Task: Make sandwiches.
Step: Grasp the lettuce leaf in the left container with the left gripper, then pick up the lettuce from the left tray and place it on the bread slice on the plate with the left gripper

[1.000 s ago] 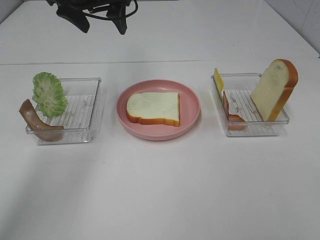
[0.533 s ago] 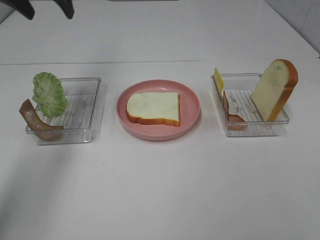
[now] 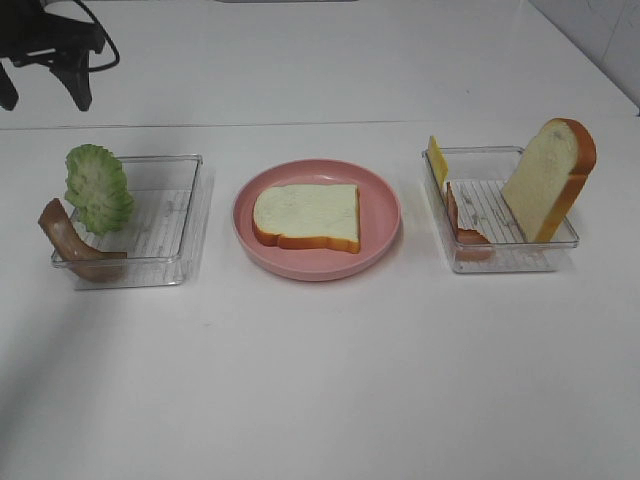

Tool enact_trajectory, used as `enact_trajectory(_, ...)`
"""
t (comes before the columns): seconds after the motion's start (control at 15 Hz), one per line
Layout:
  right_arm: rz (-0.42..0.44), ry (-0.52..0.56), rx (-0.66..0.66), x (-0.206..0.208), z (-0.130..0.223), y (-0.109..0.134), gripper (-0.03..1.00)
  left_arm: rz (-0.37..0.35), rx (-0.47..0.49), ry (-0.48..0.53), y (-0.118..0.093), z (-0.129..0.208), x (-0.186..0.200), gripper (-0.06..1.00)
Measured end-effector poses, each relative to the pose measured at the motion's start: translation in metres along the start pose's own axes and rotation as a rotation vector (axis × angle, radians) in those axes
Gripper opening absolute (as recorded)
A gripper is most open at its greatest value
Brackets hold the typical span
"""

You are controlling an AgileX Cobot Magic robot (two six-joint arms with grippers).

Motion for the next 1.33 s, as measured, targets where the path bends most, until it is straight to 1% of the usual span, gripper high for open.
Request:
enact_trajectory(0.27,-0.001,0.000,0.000,0.000,0.000,0.000,0.73,0.043,0.012,0.111,-0.005,0.009,-0.055,0.74)
enact_trajectory(0.33,-0.001,0.000,0.000,0.000,0.000,0.000,0.73,0.050,0.014,0.140,-0.006,0.012,-0.076,0.72)
enact_trajectory(0.4,-0.001,0.000,0.000,0.000,0.000,0.000,0.73,0.050,0.016,0.146,-0.006,0.013,-0.085,0.71)
enact_trajectory(0.53,-0.001,0.000,0.000,0.000,0.000,0.000,0.73,0.048,0.017,0.137,-0.005,0.011,-0.093,0.62)
enact_trajectory(0.67,-0.001,0.000,0.000,0.000,0.000,0.000,0.73,0.044,0.017,0.105,-0.005,0.007,-0.095,0.50)
enact_trajectory(0.73,-0.001,0.000,0.000,0.000,0.000,0.000,0.73,0.042,0.017,0.091,-0.005,0.005,-0.095,0.42)
enact_trajectory(0.8,-0.001,0.000,0.000,0.000,0.000,0.000,0.73,0.042,0.017,0.090,-0.004,0.005,-0.095,0.37)
enact_trajectory(1.0,-0.001,0.000,0.000,0.000,0.000,0.000,0.73,0.039,0.018,0.073,-0.004,0.002,-0.096,0.08)
enact_trajectory(1.07,-0.002,0.000,-0.001,0.000,0.000,0.000,0.73,0.050,0.002,0.072,-0.006,0.002,-0.096,0.01)
enact_trajectory(1.13,-0.002,0.000,-0.001,0.000,0.000,0.000,0.73,0.050,0.002,0.072,-0.006,0.002,-0.096,0.01)
enact_trajectory(1.27,-0.002,0.000,-0.001,0.000,0.000,0.000,0.73,0.109,0.001,0.043,-0.014,-0.002,-0.086,0.01)
enact_trajectory(1.33,-0.002,0.000,-0.001,0.000,0.000,0.000,0.73,0.122,0.004,0.028,-0.016,-0.004,-0.081,0.01)
Point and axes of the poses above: a point on each arm's last joint axis where the gripper is mounted, x pointing back along that axis away from the gripper, y along the wrist's bending axis when the last joint is at zero, z = x × y, the point moved 5 cm from there along -x, pointing out along that axis toward the gripper, and after that the axes turned 14 degrees about -x, right-handed, at the moved point
